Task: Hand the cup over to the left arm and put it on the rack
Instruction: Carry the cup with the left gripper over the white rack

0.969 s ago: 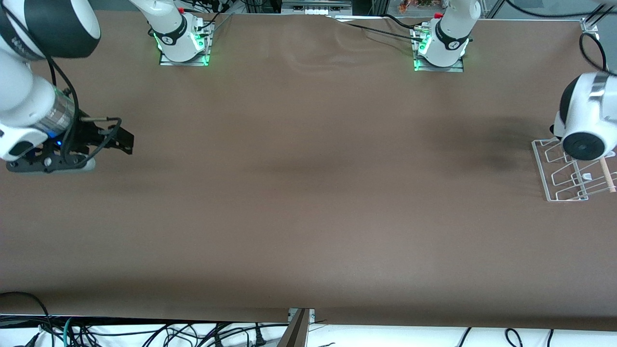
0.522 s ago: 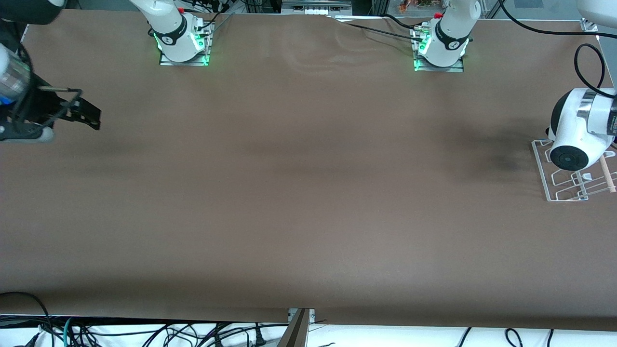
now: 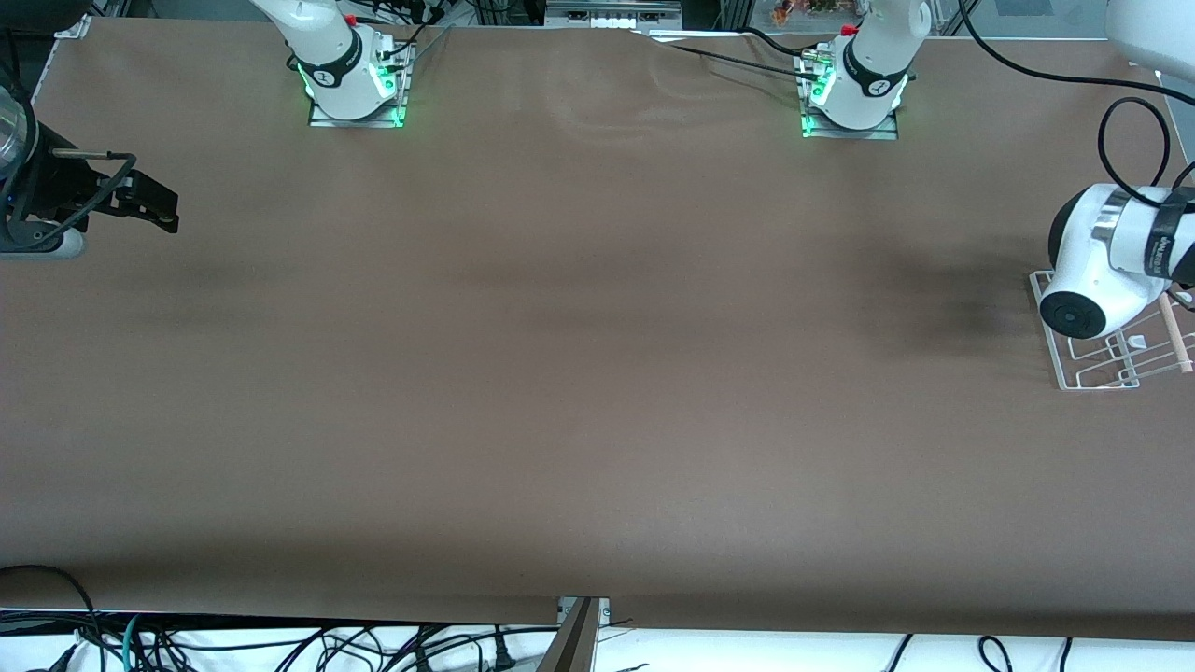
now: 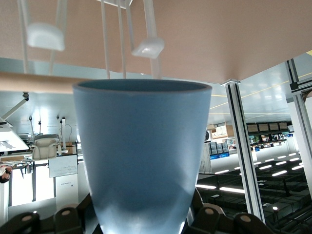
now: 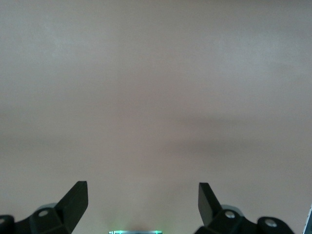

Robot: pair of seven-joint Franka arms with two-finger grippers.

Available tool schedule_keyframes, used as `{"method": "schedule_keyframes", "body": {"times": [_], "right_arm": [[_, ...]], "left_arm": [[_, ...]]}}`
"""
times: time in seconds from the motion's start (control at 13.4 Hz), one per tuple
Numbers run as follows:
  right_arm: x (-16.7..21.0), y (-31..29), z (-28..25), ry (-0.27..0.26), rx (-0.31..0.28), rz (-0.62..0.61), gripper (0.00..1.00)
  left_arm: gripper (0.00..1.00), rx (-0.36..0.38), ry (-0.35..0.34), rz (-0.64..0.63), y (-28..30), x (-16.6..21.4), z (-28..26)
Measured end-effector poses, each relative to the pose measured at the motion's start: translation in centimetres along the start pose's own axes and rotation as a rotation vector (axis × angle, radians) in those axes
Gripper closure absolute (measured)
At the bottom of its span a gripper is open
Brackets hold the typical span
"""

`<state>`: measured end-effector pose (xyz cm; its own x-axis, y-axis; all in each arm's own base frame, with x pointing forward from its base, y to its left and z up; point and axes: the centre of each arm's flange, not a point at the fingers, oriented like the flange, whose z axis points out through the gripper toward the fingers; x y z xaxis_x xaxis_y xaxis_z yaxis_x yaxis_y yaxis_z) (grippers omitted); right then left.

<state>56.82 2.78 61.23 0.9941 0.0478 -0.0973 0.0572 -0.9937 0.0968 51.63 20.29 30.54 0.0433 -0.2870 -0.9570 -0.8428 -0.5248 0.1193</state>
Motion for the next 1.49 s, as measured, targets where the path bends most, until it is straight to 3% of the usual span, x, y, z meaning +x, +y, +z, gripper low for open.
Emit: {"method": "schedule_keyframes", "body": {"times": [0.6, 1.49], "right_arm": [[0.0, 1.7, 0.3, -0.008, 0.003, -0.04, 0.0], [0.1, 1.7, 0.4, -0.007, 0.003, -0.044, 0.0]], "left_arm": [[0.3, 0.006, -0.027, 0.01, -0.3, 2.2, 0.6], [0.3, -0.002, -0.048, 0.013, -0.3, 2.3, 0.9]]}}
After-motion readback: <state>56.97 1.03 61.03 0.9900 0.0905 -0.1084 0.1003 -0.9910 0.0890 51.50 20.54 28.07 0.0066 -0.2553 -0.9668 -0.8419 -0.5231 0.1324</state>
